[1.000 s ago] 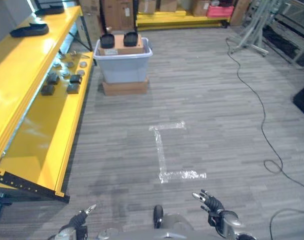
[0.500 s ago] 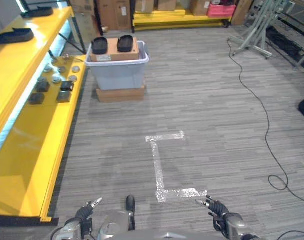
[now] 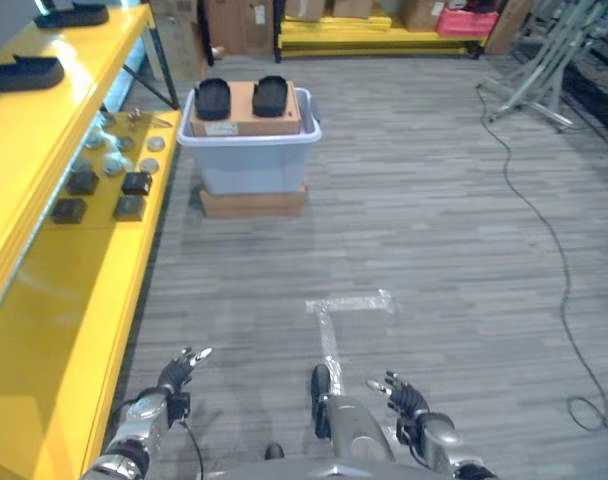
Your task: Move parts from the plastic box to the shelf.
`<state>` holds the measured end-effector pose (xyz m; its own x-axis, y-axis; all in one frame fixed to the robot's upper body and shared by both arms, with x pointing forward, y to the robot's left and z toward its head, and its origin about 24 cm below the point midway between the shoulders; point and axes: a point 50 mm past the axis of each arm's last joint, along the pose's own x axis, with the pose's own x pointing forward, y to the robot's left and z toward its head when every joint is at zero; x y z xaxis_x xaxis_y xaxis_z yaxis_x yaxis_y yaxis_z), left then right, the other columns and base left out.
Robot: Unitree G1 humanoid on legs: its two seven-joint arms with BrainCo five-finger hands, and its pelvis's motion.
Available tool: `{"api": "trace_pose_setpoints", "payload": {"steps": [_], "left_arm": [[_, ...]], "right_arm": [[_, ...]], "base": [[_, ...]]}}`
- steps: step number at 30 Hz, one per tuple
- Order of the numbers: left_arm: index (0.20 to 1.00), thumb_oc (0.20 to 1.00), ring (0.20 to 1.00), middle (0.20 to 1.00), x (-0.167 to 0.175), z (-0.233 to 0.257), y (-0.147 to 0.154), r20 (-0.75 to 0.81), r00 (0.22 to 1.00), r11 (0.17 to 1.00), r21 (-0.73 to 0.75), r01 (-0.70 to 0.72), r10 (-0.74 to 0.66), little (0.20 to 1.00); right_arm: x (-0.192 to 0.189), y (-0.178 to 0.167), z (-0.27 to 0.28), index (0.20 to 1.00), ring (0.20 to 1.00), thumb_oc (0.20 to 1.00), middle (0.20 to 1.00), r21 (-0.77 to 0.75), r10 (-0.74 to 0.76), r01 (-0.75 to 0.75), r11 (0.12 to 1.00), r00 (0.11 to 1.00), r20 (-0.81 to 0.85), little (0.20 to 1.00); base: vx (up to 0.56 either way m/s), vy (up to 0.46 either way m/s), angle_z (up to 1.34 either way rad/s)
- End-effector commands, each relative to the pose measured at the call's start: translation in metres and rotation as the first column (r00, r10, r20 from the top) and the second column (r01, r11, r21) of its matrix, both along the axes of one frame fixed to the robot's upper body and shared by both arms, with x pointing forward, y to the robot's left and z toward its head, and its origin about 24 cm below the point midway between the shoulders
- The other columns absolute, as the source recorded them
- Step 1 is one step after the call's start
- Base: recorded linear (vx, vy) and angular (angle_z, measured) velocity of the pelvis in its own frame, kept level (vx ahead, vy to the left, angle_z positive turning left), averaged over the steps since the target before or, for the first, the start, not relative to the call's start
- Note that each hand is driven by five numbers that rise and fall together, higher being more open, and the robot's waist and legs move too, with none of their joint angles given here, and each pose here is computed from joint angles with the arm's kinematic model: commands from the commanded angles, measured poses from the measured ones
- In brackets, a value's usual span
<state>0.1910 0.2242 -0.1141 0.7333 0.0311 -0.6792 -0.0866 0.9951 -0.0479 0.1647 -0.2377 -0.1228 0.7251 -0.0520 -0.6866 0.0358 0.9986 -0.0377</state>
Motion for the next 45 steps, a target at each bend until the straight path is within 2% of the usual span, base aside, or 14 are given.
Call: {"api": "trace_pose_setpoints", "payload": {"steps": [1,12,17,21,27,31,35,39,40,45], "left_arm": [[1.000,1.000,1.000,1.000,0.018,0.014,0.009,0.080,0.995,0.998,-0.011,-0.056,0.057,1.000],[1.000,1.000,1.000,1.000,0.005,0.006,0.007,0.029,0.999,1.000,0.010,0.025,-0.025,1.000],[1.000,1.000,1.000,1.000,0.009,0.008,0.010,-0.005,0.998,0.995,0.078,0.064,-0.064,1.000],[1.000,1.000,1.000,1.000,0.015,0.012,0.020,-0.008,1.000,0.994,0.106,0.008,-0.007,1.000],[1.000,1.000,1.000,1.000,0.006,0.007,0.030,-0.028,0.994,0.988,0.114,-0.100,0.104,1.000],[1.000,1.000,1.000,1.000,-0.011,-0.005,0.028,-0.086,0.982,0.981,0.115,-0.158,0.168,1.000],[1.000,1.000,1.000,1.000,-0.019,-0.011,0.023,-0.128,0.977,0.982,0.109,-0.155,0.168,1.000],[1.000,1.000,1.000,1.000,-0.030,-0.019,0.016,-0.180,0.974,0.987,0.112,-0.119,0.138,1.000],[1.000,1.000,1.000,1.000,-0.038,-0.023,0.016,-0.219,0.963,0.984,0.117,-0.136,0.159,1.000],[1.000,1.000,1.000,1.000,-0.058,-0.032,0.017,-0.312,0.941,0.983,0.160,-0.089,0.135,1.000]], "right_arm": [[0.036,-0.035,0.045,1.000,1.000,1.000,1.000,-0.101,0.129,-0.108,0.989,0.964,0.232,1.000],[0.067,-0.032,0.074,1.000,1.000,1.000,1.000,-0.149,0.197,-0.155,0.977,0.921,0.335,1.000],[0.069,-0.029,0.071,1.000,1.000,1.000,1.000,-0.090,0.112,-0.085,0.992,0.929,0.353,1.000],[0.064,-0.014,0.061,1.000,1.000,1.000,1.000,-0.076,0.127,-0.108,0.991,0.938,0.323,1.000],[0.050,-0.014,0.049,1.000,1.000,1.000,1.000,-0.080,0.168,-0.153,0.985,0.954,0.249,1.000],[0.041,-0.017,0.041,1.000,1.000,1.000,1.000,-0.089,0.150,-0.135,0.987,0.969,0.194,1.000],[0.039,-0.025,0.041,1.000,1.000,1.000,1.000,-0.123,0.097,-0.075,0.990,0.978,0.184,1.000],[0.051,-0.038,0.060,1.000,1.000,1.000,1.000,-0.180,0.060,-0.009,0.984,0.958,0.281,1.000],[0.065,-0.036,0.075,1.000,1.000,1.000,1.000,-0.241,0.098,-0.010,0.970,0.929,0.356,1.000],[0.090,-0.034,0.118,1.000,1.000,1.000,1.000,-0.254,0.089,0.065,0.965,0.830,0.551,1.000]], "base": [[0.42,-0.283,0.72],[0.41,0.052,-0.32],[0.33,0.148,-0.55],[0.30,-0.083,0.06],[0.34,-0.135,0.46],[0.31,-0.121,0.58],[0.21,-0.017,0.37],[0.19,0.145,0.22],[0.16,0.139,0.06],[0.09,0.121,-0.31]]}}
